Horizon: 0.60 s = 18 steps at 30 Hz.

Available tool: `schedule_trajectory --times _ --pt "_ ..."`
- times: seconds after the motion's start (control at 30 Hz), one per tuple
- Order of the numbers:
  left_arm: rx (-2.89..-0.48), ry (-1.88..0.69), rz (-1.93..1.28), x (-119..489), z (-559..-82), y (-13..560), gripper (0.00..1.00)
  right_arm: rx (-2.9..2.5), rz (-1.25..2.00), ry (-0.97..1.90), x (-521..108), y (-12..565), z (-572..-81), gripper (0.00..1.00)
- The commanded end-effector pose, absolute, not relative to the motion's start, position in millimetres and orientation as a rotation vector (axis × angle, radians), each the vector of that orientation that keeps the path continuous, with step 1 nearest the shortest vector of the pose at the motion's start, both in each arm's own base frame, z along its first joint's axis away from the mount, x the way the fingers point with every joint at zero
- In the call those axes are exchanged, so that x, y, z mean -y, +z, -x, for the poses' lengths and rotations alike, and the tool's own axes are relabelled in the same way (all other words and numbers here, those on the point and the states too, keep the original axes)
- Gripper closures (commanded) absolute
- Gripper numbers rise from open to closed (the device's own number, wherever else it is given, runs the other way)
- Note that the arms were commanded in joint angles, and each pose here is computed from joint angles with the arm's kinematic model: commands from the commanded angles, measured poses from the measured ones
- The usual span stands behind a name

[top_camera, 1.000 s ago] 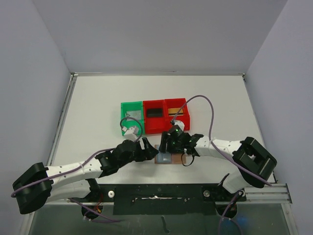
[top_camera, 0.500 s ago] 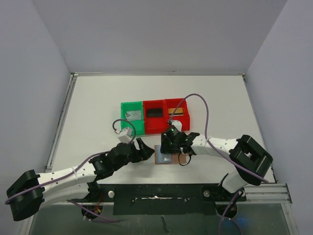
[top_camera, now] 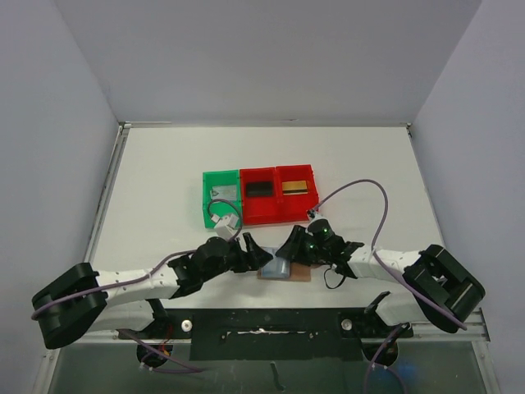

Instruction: Take the credit cards out of the card holder

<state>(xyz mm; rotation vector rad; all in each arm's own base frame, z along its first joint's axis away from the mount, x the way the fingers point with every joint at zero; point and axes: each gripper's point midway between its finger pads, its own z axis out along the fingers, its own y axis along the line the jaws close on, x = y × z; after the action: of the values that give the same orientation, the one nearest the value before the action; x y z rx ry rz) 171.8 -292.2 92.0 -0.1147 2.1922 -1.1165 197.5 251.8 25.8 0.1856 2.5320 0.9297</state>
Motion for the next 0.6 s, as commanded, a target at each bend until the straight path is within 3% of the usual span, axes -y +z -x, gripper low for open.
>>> schedule_trajectory --times 0.0,0.57 --pt "-2.090 -1.291 -0.010 334 -177 129 0.28 -2.431 -0.259 1.110 -266 46 -199 0.58" --pt "-2.121 -1.568 -0.124 381 -158 109 0.40 -2.405 -0.257 1.144 -257 46 -194 0.52"
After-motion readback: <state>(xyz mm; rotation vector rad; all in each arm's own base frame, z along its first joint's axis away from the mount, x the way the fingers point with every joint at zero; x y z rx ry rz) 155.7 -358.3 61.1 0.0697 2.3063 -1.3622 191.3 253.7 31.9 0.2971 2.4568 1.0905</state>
